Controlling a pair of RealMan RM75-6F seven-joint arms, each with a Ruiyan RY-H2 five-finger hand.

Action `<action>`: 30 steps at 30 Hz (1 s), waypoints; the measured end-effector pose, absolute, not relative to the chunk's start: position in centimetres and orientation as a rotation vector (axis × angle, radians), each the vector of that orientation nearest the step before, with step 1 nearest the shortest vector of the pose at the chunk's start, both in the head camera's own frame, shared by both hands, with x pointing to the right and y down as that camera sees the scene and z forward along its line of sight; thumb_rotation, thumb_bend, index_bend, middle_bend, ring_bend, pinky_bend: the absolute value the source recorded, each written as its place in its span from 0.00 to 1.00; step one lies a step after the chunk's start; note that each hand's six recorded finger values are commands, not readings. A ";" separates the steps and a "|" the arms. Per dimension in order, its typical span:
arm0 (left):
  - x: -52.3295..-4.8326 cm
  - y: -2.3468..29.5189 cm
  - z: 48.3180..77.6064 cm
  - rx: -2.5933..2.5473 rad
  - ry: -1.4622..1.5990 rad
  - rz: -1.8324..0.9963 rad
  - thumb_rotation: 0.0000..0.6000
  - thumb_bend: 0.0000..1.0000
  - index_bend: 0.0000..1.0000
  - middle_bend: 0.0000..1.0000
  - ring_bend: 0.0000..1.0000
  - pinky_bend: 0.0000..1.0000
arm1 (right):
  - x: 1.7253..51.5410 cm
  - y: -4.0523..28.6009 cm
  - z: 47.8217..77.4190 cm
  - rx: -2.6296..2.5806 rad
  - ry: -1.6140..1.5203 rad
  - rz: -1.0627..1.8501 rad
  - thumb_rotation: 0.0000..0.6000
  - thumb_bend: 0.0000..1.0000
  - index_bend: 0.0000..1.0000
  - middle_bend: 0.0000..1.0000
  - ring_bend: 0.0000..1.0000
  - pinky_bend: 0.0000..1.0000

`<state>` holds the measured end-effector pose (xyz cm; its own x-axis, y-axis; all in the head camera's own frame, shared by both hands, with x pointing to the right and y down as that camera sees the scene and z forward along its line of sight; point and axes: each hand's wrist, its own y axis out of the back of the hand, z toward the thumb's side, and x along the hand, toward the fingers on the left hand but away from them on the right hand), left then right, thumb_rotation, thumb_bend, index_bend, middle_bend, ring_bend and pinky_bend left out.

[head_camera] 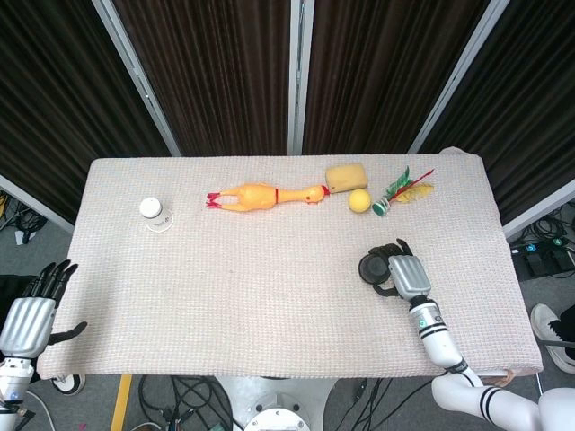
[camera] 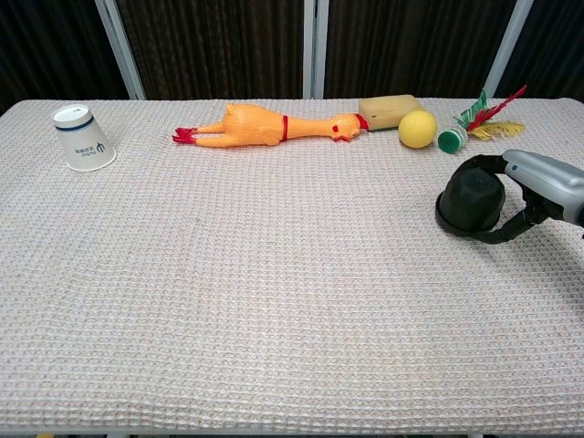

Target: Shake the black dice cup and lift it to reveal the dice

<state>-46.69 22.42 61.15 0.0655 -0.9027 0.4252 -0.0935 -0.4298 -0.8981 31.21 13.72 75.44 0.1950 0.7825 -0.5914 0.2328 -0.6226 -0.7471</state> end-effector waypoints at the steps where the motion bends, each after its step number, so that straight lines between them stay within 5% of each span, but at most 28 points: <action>1: -46.6 22.3 61.2 -1.632 1.014 -1.442 1.00 0.13 0.04 0.03 0.00 0.18 | 31.2 13.7 75.5 -1.976 -0.938 1.440 1.00 0.11 0.15 0.41 0.09 0.00; 12: -46.8 22.0 61.6 -1.621 1.030 -1.461 1.00 0.13 0.04 0.03 0.00 0.18 | 31.2 14.0 75.8 -1.991 -0.843 1.510 1.00 0.00 0.01 0.27 0.00 0.00; 30: -46.6 21.7 61.5 -1.617 1.034 -1.453 1.00 0.13 0.04 0.03 0.00 0.18 | 31.1 13.1 73.7 -1.979 -0.887 1.470 1.00 0.00 0.00 0.25 0.00 0.00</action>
<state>-46.58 21.66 61.53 0.0438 -0.9072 0.4184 -0.0980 -0.4207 -0.9019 31.12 13.09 73.68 0.1984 0.7571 -0.6225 0.1976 -0.6530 -0.7312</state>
